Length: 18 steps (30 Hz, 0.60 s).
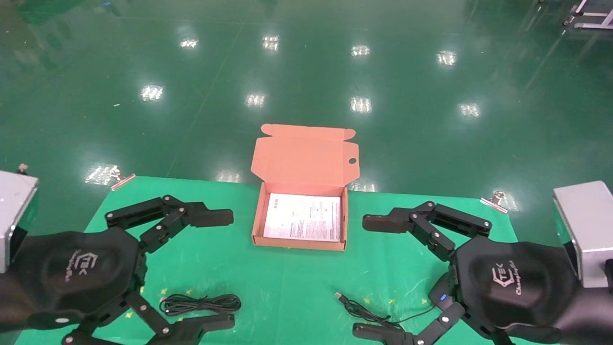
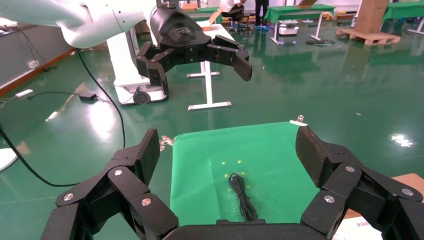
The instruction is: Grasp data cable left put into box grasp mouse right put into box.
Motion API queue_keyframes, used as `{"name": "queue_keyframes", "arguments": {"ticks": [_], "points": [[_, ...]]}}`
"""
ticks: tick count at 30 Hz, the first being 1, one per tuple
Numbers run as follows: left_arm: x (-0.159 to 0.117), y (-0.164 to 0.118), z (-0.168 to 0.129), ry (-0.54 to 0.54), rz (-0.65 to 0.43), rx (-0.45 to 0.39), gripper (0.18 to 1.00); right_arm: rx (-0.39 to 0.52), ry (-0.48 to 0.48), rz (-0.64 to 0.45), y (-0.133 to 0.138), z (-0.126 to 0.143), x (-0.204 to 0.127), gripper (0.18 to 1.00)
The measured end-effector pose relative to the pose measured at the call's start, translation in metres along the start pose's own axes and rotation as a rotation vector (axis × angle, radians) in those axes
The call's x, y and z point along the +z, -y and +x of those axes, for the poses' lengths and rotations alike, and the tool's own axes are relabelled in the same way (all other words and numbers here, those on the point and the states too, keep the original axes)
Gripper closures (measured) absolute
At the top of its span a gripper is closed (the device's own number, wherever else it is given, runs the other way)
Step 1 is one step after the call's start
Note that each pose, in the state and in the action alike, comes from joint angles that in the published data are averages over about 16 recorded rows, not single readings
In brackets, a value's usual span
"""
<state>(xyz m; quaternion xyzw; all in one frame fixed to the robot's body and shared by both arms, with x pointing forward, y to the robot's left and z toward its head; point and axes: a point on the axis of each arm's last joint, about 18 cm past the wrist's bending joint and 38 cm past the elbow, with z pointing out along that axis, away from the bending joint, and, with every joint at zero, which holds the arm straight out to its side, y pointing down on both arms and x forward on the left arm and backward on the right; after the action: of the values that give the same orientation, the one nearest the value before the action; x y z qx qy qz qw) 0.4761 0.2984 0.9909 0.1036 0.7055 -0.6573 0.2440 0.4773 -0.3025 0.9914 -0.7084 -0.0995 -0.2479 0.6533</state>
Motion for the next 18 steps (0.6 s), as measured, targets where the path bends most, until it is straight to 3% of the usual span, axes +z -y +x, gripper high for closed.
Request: {"name": "queue_keyframes", "arguments": {"ticks": [9, 18], "points": [[0.006, -0.012, 0.000, -0.017, -0.083, -0.002, 0.184, -0.081, 0.006, -0.122, -0.008, 0.002, 0.000, 0.178], [0.018, -0.040, -0.006, -0.062, -0.330, 0.022, 0.184, -0.319, 0.079, -0.421, -0.029, 0.015, 0.005, 0.178]]}}
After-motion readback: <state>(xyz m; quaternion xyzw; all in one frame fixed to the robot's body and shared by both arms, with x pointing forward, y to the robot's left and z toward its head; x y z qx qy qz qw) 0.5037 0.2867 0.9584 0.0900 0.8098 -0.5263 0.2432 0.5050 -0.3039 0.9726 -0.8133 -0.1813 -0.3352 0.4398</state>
